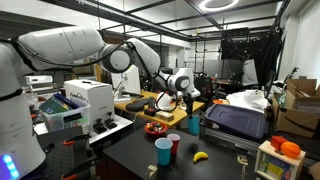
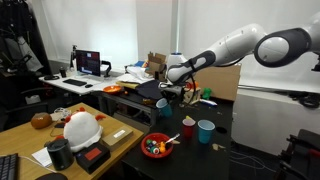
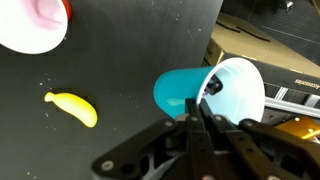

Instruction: Put some of the things in the bowl into the blue cup at the back of the line of cups

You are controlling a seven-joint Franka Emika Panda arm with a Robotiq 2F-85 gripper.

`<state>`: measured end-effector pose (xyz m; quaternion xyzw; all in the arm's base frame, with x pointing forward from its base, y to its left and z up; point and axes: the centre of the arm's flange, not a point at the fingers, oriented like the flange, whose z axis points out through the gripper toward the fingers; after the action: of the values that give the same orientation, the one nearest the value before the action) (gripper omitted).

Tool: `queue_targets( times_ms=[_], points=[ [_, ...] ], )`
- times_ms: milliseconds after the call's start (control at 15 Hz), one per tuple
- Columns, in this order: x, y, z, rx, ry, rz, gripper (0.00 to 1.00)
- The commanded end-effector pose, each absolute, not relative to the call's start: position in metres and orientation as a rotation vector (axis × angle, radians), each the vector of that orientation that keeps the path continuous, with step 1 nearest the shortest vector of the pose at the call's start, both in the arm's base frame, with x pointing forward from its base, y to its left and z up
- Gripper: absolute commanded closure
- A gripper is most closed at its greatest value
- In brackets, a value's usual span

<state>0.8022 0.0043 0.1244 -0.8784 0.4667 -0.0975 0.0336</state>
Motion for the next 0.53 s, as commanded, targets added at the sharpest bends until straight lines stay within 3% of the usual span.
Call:
queue_targets(
  times_ms=[0, 467],
  points=[
    [0.733, -0.028, 0.145, -2.613, 1.482, -0.24, 0.99],
    [0.7, -0.054, 0.14, -2.408, 1.475, -0.137, 0.99]
  ],
)
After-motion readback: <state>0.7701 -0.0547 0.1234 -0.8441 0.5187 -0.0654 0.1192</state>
